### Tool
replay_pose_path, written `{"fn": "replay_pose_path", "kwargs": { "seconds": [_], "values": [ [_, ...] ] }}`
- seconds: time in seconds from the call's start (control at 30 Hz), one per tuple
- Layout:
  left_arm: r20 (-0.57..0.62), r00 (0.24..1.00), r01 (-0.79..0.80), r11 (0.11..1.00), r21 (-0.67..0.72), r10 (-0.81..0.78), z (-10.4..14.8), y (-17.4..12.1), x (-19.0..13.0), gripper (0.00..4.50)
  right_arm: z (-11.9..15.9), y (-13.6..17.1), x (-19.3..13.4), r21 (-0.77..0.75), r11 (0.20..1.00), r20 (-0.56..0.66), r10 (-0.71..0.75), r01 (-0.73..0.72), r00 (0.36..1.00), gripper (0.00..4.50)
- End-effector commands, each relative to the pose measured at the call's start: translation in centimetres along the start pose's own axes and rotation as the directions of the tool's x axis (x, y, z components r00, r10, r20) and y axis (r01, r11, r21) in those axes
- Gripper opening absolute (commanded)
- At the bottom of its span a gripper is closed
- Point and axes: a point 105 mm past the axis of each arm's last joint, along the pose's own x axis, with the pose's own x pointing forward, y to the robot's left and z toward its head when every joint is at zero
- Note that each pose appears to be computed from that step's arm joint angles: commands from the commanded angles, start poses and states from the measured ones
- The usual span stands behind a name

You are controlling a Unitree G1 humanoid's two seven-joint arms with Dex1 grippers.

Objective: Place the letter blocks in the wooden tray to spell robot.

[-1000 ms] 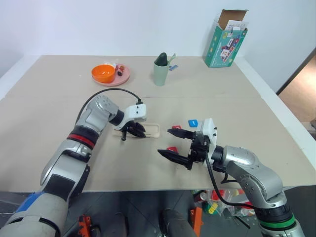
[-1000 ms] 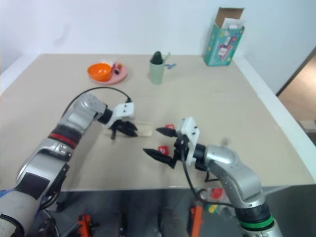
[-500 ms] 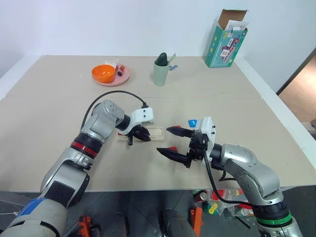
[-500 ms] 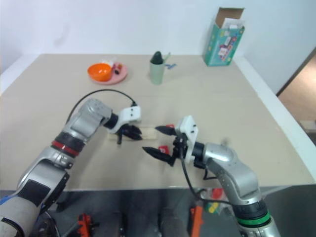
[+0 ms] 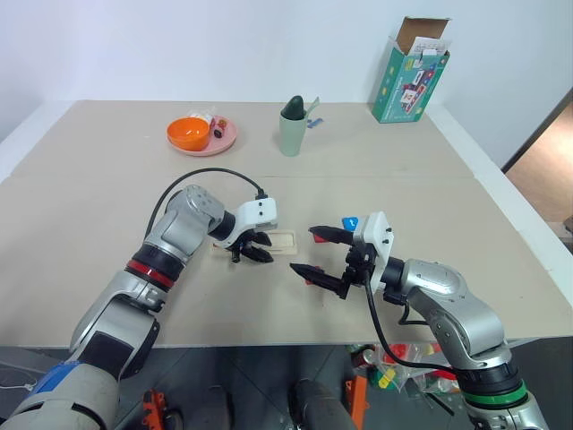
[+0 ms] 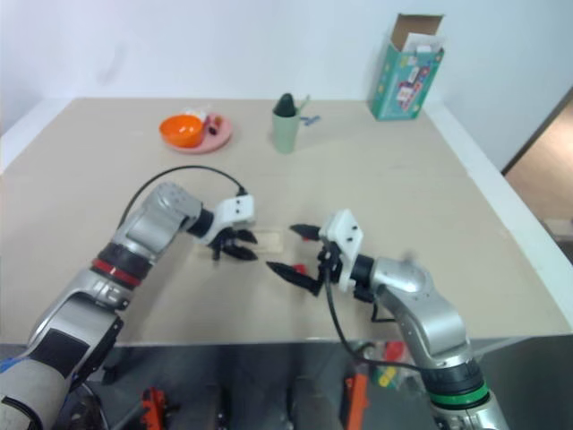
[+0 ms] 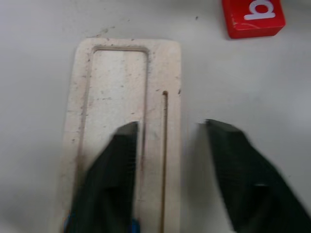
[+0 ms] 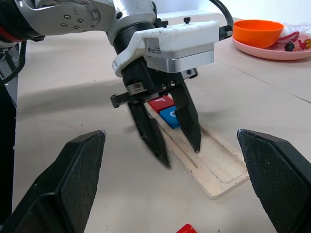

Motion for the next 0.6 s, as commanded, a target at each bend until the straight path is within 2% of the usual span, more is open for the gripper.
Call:
{"fn": "replay_pose_path", "kwargs": {
  "seconds": [0.03, 0.1, 0.27, 0.33, 0.4, 0.47, 0.6],
  "values": [
    [0.053, 0.997, -0.052, 0.998, 0.028, 0.050, 1.5, 0.6, -2.1, 3.83, 1.0, -0.2, -0.1, -0.024, 1.000, 0.031, -0.005, 0.006, 0.999, 4.50],
    [0.073, 0.995, -0.063, 0.998, 0.028, 0.061, 1.8, 0.7, -3.1, 4.44, 1.1, -0.6, -0.3, -0.013, 1.000, 0.033, -0.028, 0.029, 0.999, 4.50],
    [0.207, 0.975, -0.097, 0.995, 0.039, 0.087, 2.7, 0.1, -6.0, 4.44, 1.6, -2.2, -0.8, 0.034, 0.993, 0.042, -0.112, 0.110, 0.993, 4.50],
    [0.364, 0.925, -0.142, 0.988, 0.056, 0.112, 3.3, -0.7, -7.5, 4.44, 1.6, -3.2, -1.3, 0.019, 0.988, 0.021, -0.152, 0.151, 0.988, 4.50],
    [0.454, 0.875, -0.216, 0.975, 0.056, 0.168, 3.2, -1.3, -8.3, 4.44, 1.5, -3.8, -1.6, 0.007, 0.985, 0.000, -0.173, 0.173, 0.985, 4.50],
    [0.572, 0.797, -0.265, 0.963, 0.042, 0.194, 2.6, -3.4, -9.0, 4.44, 0.9, -4.0, -1.9, -0.019, 0.985, -0.060, -0.174, 0.173, 0.983, 4.50],
    [0.632, 0.740, -0.300, 0.954, 0.004, 0.230, 1.0, -6.5, -9.2, 4.44, 0.2, -2.2, -1.9, -0.008, 0.997, -0.100, -0.081, 0.081, 0.992, 4.50]
  ]
}}
